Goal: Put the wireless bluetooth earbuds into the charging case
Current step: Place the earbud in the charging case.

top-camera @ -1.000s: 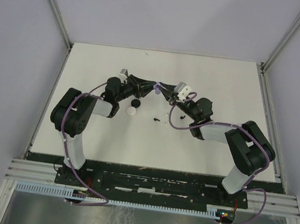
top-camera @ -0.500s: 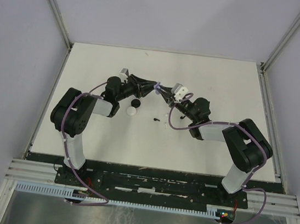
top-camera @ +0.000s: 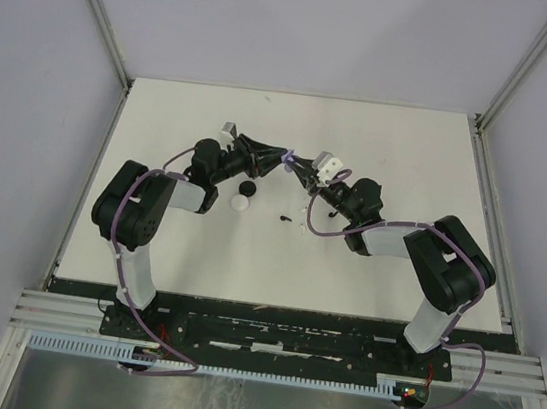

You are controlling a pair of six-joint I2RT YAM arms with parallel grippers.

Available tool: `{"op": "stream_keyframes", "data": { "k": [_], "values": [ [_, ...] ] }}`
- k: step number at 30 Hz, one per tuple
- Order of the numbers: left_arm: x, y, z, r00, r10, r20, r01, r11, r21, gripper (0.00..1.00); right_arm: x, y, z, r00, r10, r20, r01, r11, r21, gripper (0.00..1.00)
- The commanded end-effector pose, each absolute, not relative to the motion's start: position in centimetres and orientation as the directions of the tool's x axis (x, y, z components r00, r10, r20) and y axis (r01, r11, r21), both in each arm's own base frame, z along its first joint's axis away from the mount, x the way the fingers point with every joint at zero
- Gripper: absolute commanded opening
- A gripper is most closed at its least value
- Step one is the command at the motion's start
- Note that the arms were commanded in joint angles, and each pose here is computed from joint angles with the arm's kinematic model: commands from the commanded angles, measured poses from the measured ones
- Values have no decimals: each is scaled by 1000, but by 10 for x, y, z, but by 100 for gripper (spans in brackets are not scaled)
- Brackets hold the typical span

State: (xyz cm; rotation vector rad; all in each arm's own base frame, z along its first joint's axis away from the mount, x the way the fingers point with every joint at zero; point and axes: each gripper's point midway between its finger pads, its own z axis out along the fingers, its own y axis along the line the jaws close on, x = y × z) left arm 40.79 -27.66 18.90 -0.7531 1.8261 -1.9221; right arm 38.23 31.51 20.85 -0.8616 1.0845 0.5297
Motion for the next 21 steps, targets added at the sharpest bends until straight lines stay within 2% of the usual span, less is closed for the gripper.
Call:
{"op": "stream_keyframes", "data": {
  "k": [1,21],
  "values": [
    [400,-279,230,-809,-588,-2,81,-107,-991,3,385,316,219,418,-14,-908,-729,591,-345,1],
    [399,-278,226,-802,-595,-41,97,-62,-993,3,389,306,223,415,-41,-909,-693,634,-345,1]
  ]
}}
